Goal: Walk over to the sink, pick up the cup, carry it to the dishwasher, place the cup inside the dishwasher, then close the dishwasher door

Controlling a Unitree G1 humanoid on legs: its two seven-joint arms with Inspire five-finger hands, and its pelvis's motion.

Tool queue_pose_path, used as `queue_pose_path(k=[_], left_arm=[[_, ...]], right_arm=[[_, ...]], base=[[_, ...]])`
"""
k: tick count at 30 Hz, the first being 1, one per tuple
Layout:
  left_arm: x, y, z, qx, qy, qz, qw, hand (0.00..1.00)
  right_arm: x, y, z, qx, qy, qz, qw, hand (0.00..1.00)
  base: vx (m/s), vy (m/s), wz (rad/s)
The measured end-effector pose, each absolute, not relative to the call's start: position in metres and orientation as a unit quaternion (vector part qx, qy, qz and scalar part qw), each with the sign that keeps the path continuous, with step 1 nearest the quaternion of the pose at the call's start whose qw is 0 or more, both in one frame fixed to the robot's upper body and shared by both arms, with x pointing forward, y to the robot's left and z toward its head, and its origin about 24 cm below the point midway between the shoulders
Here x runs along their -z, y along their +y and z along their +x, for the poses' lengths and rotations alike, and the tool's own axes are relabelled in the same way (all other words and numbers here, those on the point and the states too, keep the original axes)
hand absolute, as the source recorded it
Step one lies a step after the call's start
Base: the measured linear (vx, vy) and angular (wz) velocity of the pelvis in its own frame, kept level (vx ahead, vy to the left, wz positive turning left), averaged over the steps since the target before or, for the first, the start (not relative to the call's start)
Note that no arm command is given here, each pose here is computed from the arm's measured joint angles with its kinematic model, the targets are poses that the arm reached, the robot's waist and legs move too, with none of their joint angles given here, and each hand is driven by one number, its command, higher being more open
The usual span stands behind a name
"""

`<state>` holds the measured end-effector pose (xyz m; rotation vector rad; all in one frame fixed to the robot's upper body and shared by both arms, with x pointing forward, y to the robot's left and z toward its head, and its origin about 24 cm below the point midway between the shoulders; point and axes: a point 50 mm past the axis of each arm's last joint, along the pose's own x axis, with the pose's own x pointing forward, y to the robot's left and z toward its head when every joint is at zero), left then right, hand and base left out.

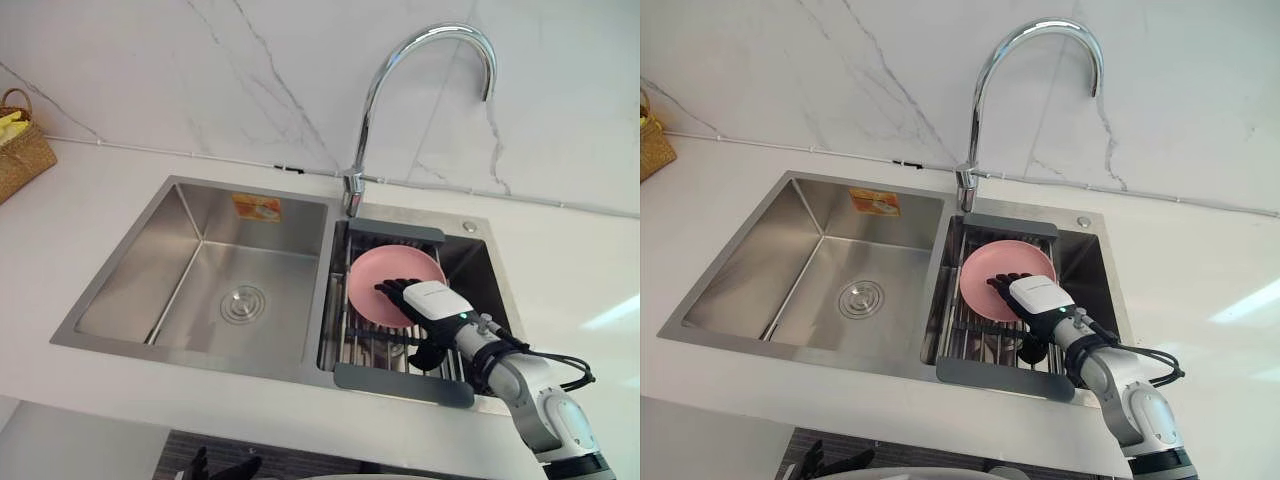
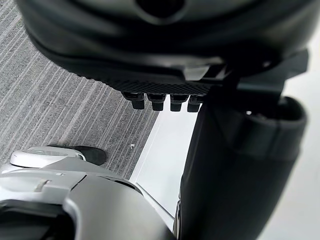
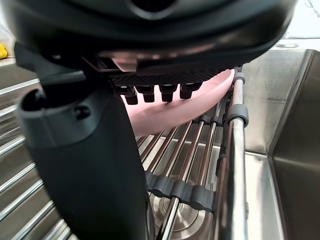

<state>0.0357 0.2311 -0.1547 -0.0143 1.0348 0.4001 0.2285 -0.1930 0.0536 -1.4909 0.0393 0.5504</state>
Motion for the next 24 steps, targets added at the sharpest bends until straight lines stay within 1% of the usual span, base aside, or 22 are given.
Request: queue_pose_path(k=[5, 6, 8, 12, 14, 20, 24], left_arm=[[0.155, 0.231, 0.037, -0.187, 0.493, -0.006, 0.85, 1.0], [0.155, 0.23, 0.037, -0.186, 0.493, -0.006, 0.85, 1.0], [0.155, 0.23, 0.037, -0.185, 0.493, -0.006, 0.85, 1.0], [0.155, 0.23, 0.037, -0.185, 0.495, -0.005, 0.849, 1.0], [0.155, 0.231, 0.038, -0.185, 0.495, -0.005, 0.849, 1.0], [0.155, 0.23, 0.039, -0.182, 0.493, -0.003, 0.851, 1.0], [0.155, 0.23, 0.04, -0.182, 0.492, -0.003, 0.852, 1.0]], right_arm=[[-0.048, -0.193, 0.231, -0.235, 0.019, -0.669, 0.705, 1.0], [-0.047, -0.193, 0.231, -0.232, 0.019, -0.668, 0.707, 0.0], [-0.046, -0.193, 0.233, -0.225, 0.015, -0.667, 0.71, 0.0], [-0.044, -0.188, 0.233, -0.217, -0.012, -0.688, 0.693, 0.0], [-0.042, -0.185, 0.231, -0.209, -0.032, -0.689, 0.694, 0.0], [-0.035, -0.189, 0.233, -0.16, -0.045, -0.675, 0.719, 0.0], [-0.035, -0.188, 0.232, -0.155, -0.062, -0.671, 0.723, 0.0]], base=[[0.0, 0.0, 0.03], [0.0, 0.0, 0.05], [0.0, 0.0, 0.04], [-0.04, -0.009, 0.0], [-0.08, -0.014, -0.03], [-0.09, -0.021, 0.01], [-0.01, -0.004, 0.0]])
